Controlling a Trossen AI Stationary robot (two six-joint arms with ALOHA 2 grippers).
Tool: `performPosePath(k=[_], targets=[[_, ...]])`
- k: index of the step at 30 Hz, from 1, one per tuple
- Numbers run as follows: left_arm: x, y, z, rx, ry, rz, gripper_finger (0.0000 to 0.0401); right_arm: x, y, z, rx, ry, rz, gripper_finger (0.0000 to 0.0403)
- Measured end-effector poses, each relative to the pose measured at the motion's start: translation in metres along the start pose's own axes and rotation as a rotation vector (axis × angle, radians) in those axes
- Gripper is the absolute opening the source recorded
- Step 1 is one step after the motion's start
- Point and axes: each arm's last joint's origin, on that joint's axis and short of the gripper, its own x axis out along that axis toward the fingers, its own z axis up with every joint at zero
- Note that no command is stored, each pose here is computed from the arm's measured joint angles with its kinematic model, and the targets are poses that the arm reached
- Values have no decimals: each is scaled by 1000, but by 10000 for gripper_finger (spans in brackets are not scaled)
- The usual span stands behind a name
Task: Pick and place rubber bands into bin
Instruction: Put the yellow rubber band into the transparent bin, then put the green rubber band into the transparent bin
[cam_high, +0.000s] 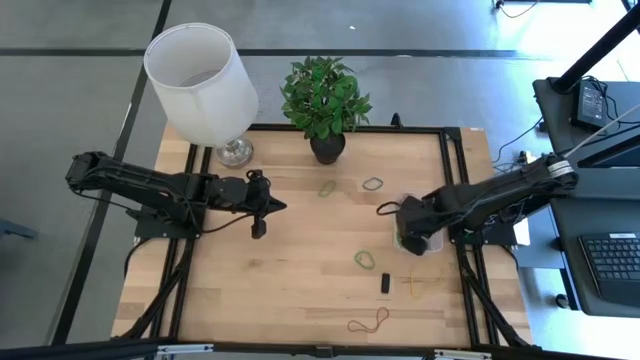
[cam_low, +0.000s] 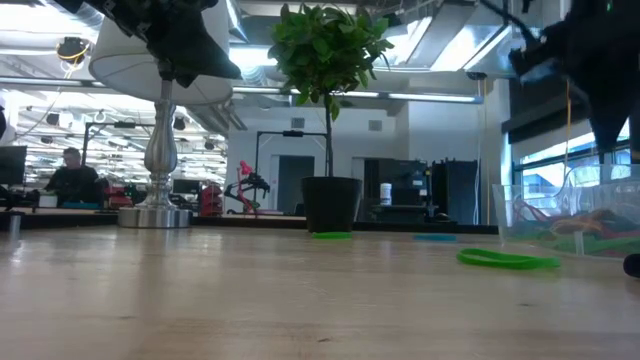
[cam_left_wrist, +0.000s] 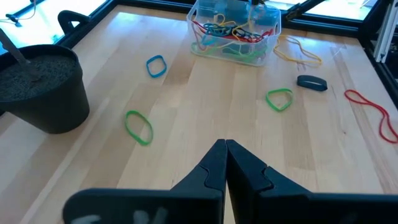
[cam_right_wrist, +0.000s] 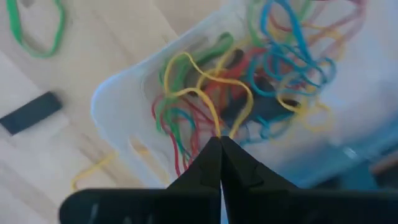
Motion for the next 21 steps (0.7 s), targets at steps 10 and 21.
performPosePath(k=[10,21], targets=[[0,0,0,0,0,0,4,65,-5,-11,150,32,51,0],[0,0,0,0,0,0,5,69,-1,-22,190,44,40,89]])
